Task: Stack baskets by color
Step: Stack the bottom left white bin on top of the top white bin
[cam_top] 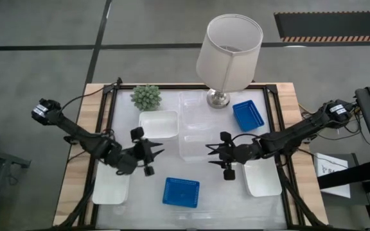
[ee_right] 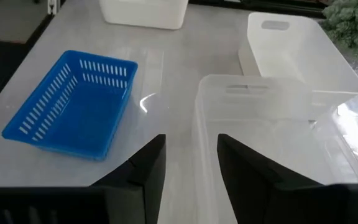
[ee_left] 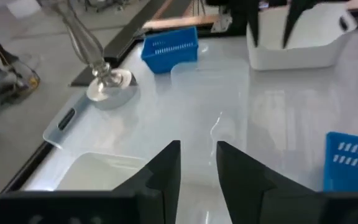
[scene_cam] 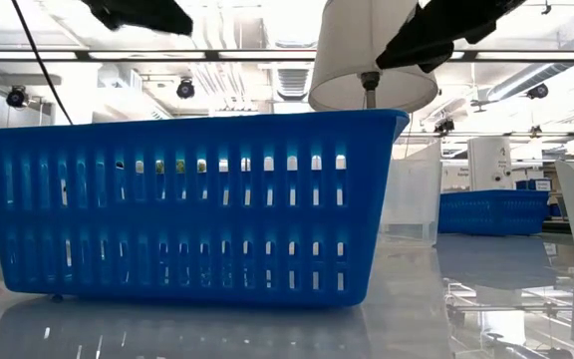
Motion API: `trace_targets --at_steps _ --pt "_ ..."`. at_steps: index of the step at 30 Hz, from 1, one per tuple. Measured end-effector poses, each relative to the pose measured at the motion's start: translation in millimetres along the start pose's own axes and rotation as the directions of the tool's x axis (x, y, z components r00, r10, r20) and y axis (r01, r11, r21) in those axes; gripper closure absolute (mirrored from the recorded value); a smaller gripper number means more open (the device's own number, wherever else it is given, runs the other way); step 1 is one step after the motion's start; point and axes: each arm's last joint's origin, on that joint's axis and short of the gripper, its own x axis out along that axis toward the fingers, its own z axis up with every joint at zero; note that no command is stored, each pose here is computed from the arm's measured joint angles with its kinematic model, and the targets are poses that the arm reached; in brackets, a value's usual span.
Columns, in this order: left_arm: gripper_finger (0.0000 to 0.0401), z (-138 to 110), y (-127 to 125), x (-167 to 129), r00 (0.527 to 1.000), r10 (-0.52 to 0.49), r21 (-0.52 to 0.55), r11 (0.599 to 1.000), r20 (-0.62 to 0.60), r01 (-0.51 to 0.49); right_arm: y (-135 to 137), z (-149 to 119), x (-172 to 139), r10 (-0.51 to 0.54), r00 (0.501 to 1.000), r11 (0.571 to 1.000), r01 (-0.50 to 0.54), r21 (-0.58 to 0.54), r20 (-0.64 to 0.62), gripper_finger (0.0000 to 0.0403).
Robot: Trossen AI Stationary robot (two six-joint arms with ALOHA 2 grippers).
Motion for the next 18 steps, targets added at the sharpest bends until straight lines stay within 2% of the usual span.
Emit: trace_targets --at_steps 7,11,14,18 --pt "0.0269 -13.0 20.9 27.6 0.990 -0.065 -0.012 0.998 -0.126 0.064 -0.2 -5.4 1.4 -0.001 1.000 1.000 0.001 -0.009 -0.016 0.0256" --pt "0.0236 -28.4 27.2 40.8 0.980 -0.037 0.100 0.993 -0.194 0.057 -0.3 -8.4 2.1 -0.002 1.000 1.000 0.001 -0.014 -0.025 0.0254" --pt "0.0225 -41.1 30.4 52.2 0.964 -0.051 0.196 0.975 -0.260 0.105 -0.3 -9.0 2.2 -0.002 1.000 1.000 0.001 -0.016 -0.028 0.0256" --pt "0.0223 -54.5 35.1 69.9 0.942 -0.034 0.234 0.965 -0.334 0.118 -0.3 -9.0 2.2 -0.002 1.000 1.000 0.001 -0.018 -0.028 0.0259"
